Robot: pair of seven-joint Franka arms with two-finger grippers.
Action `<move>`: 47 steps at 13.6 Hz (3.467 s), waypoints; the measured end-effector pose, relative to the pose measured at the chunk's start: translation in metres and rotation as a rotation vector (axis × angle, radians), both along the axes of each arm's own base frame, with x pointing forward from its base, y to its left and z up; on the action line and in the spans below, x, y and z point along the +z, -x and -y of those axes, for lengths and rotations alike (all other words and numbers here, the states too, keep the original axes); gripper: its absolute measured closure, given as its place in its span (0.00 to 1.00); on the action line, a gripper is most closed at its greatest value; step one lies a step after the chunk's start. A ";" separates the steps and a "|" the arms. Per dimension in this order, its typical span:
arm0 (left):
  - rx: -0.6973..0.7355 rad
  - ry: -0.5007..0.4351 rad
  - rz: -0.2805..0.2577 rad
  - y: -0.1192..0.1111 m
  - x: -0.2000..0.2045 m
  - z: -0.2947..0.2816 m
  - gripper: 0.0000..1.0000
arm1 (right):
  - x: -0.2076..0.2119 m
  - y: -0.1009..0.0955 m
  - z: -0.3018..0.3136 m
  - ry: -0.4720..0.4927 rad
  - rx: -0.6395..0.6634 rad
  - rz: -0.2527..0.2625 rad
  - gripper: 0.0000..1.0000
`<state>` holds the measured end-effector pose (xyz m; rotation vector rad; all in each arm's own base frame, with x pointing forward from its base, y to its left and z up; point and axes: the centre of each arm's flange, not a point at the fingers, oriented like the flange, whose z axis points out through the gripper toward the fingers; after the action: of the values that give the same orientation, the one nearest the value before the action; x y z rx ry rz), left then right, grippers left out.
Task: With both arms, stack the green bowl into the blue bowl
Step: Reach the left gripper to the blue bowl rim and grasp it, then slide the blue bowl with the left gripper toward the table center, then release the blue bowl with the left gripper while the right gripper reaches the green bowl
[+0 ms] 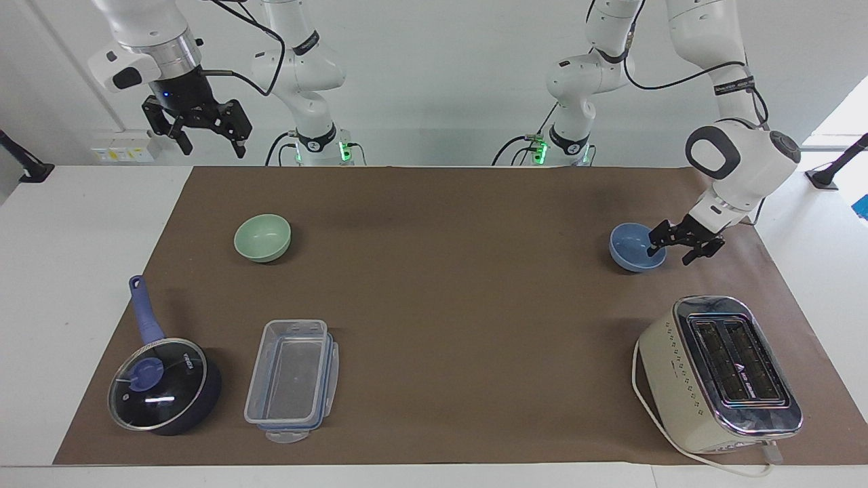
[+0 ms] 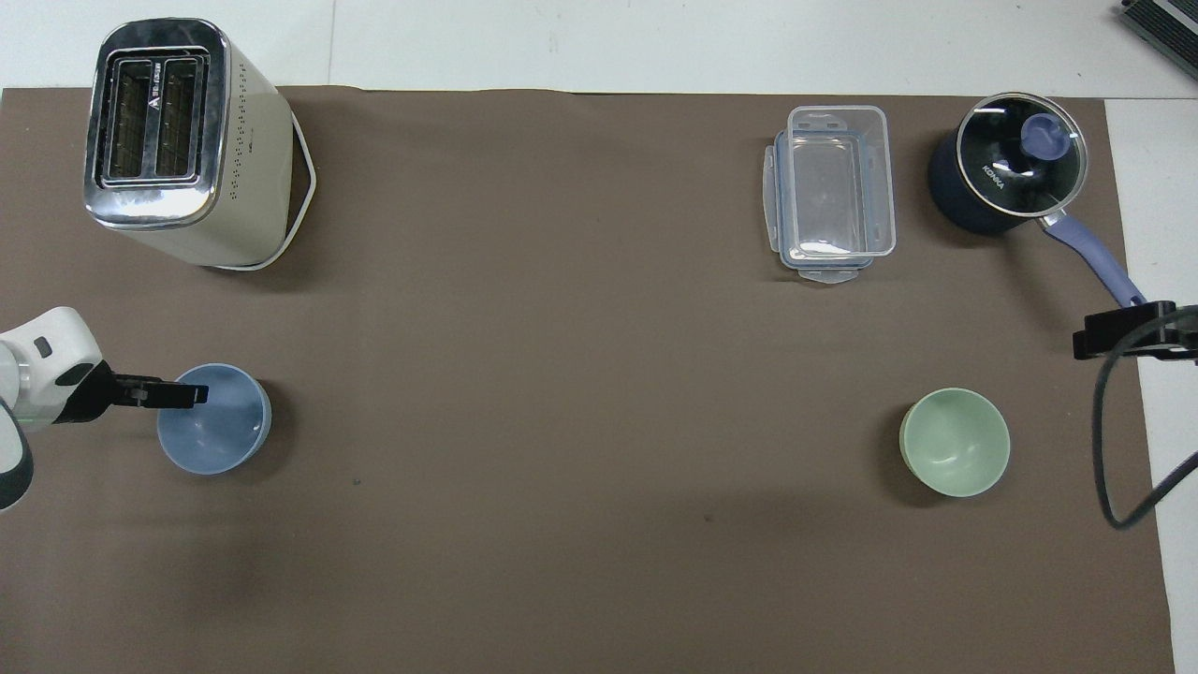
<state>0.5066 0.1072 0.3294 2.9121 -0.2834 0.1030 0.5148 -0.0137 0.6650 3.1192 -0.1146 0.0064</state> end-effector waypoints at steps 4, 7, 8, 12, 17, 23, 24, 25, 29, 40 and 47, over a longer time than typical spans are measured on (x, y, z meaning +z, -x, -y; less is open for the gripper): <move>0.001 0.009 -0.027 0.010 -0.012 0.003 0.38 | 0.000 0.000 0.000 0.000 0.000 0.000 0.00; -0.004 0.017 -0.042 0.012 -0.012 0.004 0.73 | 0.000 0.000 0.000 0.000 0.000 0.000 0.00; -0.006 0.019 -0.045 0.012 -0.012 0.005 0.86 | 0.000 0.000 0.000 0.000 0.000 0.000 0.00; -0.032 0.033 -0.061 0.012 -0.003 0.014 0.95 | 0.000 0.000 0.000 0.000 0.000 0.000 0.00; -0.089 0.049 -0.045 0.008 0.048 0.049 0.95 | 0.000 0.000 0.000 0.000 0.000 0.000 0.00; 0.005 0.040 -0.086 0.012 0.071 0.185 0.95 | 0.000 0.000 0.000 0.000 0.000 0.000 0.00; 0.030 0.038 -0.089 0.015 0.072 0.212 0.95 | 0.000 0.000 0.000 0.000 0.000 0.000 0.00; 0.049 0.036 -0.094 0.019 0.072 0.235 0.95 | 0.000 0.000 0.000 0.000 0.000 0.000 0.00; 0.092 0.036 -0.092 0.043 0.068 0.321 0.95 | 0.000 0.000 0.000 0.000 0.000 0.000 0.00; 0.101 0.046 -0.018 0.087 -0.014 0.449 0.95 | 0.000 0.000 0.000 0.000 0.001 0.000 0.00; 0.128 0.054 -0.032 0.064 0.010 0.440 0.15 | -0.072 -0.006 0.043 -0.005 0.000 -0.043 0.00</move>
<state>0.4421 -0.3331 0.3398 2.8737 -0.0880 0.0820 0.5213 -0.0569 0.5927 3.1223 -0.1147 -0.0618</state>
